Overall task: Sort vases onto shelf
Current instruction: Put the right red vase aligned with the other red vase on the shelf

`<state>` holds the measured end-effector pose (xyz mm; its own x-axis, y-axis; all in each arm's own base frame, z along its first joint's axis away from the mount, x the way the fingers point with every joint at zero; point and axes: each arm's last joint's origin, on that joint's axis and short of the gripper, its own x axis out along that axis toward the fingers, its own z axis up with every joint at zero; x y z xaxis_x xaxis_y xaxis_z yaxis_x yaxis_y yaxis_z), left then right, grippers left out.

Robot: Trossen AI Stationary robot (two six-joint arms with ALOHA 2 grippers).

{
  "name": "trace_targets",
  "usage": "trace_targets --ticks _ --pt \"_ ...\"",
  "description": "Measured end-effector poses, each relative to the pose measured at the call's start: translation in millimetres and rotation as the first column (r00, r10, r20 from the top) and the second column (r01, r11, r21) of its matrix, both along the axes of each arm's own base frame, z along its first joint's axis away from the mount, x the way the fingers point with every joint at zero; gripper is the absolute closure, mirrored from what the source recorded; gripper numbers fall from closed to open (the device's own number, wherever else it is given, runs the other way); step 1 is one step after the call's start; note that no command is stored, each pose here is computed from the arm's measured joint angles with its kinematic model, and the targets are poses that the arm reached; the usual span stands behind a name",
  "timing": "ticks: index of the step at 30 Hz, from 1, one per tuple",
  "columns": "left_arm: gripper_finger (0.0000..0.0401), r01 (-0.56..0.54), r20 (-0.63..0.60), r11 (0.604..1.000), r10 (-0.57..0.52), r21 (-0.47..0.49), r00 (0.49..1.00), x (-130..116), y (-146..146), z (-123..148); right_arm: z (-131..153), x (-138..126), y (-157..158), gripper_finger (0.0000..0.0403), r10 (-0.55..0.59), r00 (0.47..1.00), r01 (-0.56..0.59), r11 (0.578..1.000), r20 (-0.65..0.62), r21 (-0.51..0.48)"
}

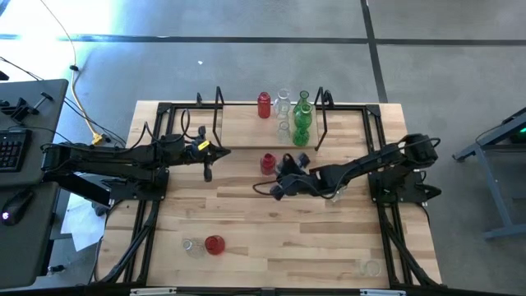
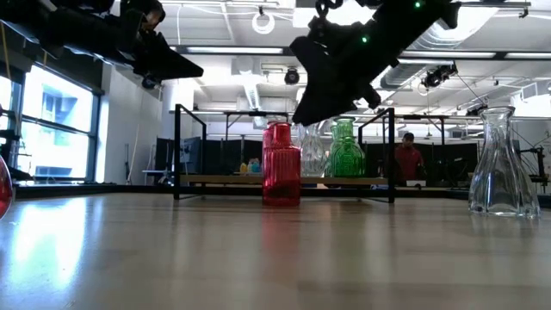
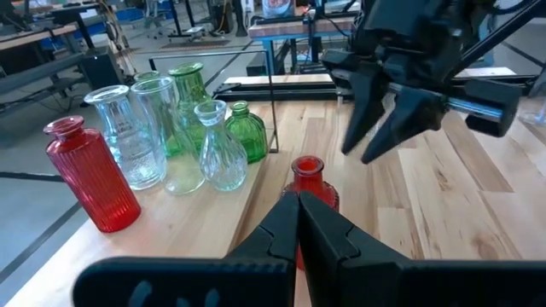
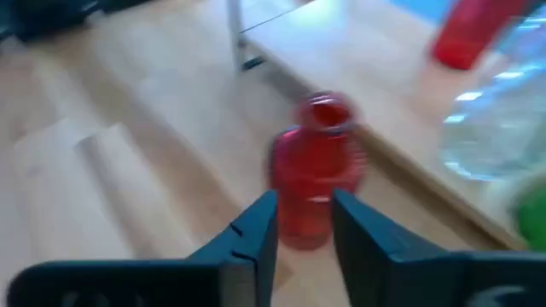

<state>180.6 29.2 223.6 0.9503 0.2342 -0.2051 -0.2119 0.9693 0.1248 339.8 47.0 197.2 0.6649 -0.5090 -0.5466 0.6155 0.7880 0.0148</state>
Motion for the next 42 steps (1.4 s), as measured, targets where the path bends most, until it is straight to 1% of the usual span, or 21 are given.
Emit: trace_targets --ticks 3,6,8,10,13,17,19,24,32,35,37,42 --pt "0.0401 -0.002 0.001 1.0 0.002 0.002 1.0 0 0 0 1 0 -2 0.027 -0.085 0.995 0.086 0.996 0.051 -0.012" --pt "0.0401 -0.002 -0.001 1.0 0.002 0.008 1.0 0 0 0 4 2 -2 0.0215 -0.101 0.99 0.103 0.995 0.096 -0.013" --pt "0.0401 -0.003 -0.001 1.0 0.003 0.009 1.0 0 0 0 4 4 -1 0.0185 -0.092 0.99 0.095 0.995 0.108 -0.024" --pt "0.0401 -0.004 -0.001 1.0 0.004 0.008 1.0 0 1 0 -1 6 -2 0.0165 -0.1 0.99 0.104 0.994 0.103 -0.034" --pt "0.0401 -0.004 -0.002 1.0 0.004 0.009 1.0 0 1 0 -9 12 -3 0.0154 -0.116 0.986 0.122 0.992 0.121 -0.043" --pt "0.0401 -0.005 -0.003 1.0 0.005 0.009 1.0 0 1 0 -19 20 -3 0.0153 -0.142 0.978 0.156 0.984 0.152 -0.088" --pt "0.0401 -0.005 -0.003 1.0 0.005 0.009 1.0 0 1 0 -21 23 -2 0.0153 -0.155 0.971 0.173 0.981 0.181 -0.09" --pt "0.0401 -0.005 -0.004 1.0 0.005 0.009 1.0 0 1 0 -31 27 -3 0.0153 -0.194 0.961 0.22 0.969 0.197 -0.116" --pt "0.0401 -0.005 -0.005 1.0 0.005 0.009 1.0 0 1 0 -42 33 -9 0.016 -0.212 0.955 0.239 0.964 0.208 -0.118" --pt "0.0401 -0.005 -0.004 1.0 0.005 0.009 1.0 0 1 0 -45 35 -12 0.0179 -0.221 0.951 0.25 0.961 0.218 -0.116" --pt "0.0401 -0.005 -0.004 1.0 0.005 0.009 1.0 0 1 0 -45 36 -12 0.0201 -0.226 0.946 0.258 0.959 0.231 -0.121" --pt "0.0401 -0.005 -0.004 1.0 0.005 0.009 1.0 0 1 0 -43 38 -11 0.0283 -0.217 0.944 0.256 0.957 0.248 -0.138"
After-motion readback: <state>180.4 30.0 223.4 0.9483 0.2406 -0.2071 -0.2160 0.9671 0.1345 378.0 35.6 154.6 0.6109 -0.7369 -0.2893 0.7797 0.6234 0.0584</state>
